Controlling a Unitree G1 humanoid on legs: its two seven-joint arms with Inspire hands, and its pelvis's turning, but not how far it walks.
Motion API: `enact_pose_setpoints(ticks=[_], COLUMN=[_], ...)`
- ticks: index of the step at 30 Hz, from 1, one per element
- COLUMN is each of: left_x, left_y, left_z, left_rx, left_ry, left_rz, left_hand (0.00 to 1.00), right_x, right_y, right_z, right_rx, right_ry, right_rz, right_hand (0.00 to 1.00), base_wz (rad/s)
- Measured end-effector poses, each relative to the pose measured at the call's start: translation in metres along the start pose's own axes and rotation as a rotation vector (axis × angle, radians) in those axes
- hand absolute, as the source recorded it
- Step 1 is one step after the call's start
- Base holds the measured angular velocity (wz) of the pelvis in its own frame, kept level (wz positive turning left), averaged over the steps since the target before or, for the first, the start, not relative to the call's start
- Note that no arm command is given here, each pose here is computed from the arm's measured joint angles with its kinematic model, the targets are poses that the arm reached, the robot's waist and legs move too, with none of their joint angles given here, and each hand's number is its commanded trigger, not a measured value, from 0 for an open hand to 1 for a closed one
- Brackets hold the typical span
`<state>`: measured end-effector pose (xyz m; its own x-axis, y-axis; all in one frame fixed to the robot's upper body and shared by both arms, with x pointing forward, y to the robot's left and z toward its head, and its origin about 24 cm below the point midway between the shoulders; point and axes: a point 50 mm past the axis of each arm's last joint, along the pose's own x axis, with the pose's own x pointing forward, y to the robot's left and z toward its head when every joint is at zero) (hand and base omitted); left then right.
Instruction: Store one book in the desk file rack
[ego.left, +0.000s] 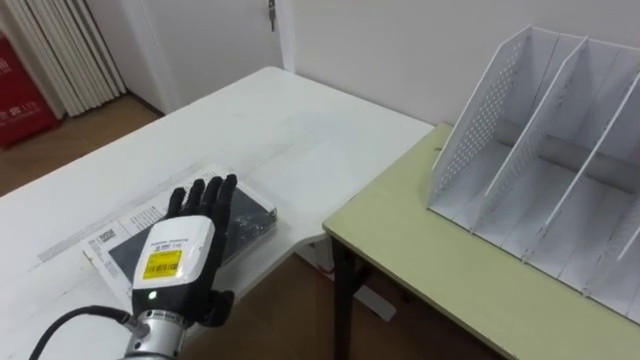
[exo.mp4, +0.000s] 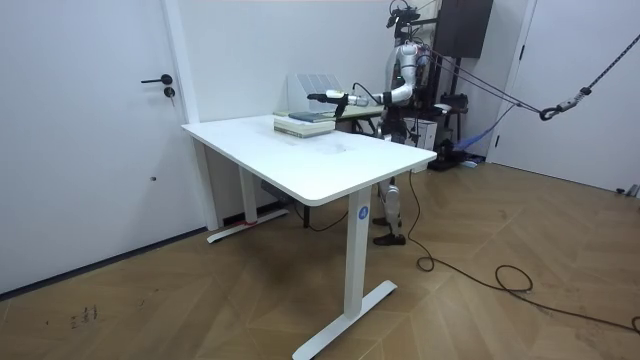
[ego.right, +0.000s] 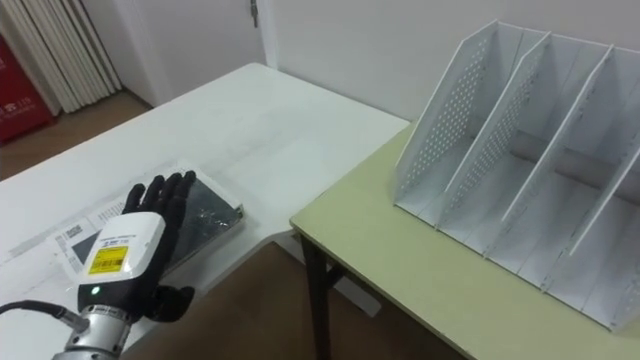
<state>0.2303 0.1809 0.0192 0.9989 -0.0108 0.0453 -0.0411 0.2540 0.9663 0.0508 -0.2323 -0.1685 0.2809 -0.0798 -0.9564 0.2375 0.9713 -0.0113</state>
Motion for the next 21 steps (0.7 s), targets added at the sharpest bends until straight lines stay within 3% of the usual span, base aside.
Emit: enact_pose_setpoints(ticks=[9, 21], left_x=[-0.007, -0.007], left_y=[-0.008, -0.01], left_z=[-0.02, -0.024], left_rx=[0.02, 0.023], left_ry=[0.11, 0.138], left_rz=[-0.065, -0.095], left_hand=[0.0, 0.0], right_x=[0.0, 0.0], right_y=[-0.001, -0.005], right_z=[0.001, 0.002], right_rx=[-0.013, -0.015], right_ry=[0.021, 0.041], right_rz=[0.007, -0.003], right_hand=[0.0, 0.0], base_wz=[-0.01, 0.0])
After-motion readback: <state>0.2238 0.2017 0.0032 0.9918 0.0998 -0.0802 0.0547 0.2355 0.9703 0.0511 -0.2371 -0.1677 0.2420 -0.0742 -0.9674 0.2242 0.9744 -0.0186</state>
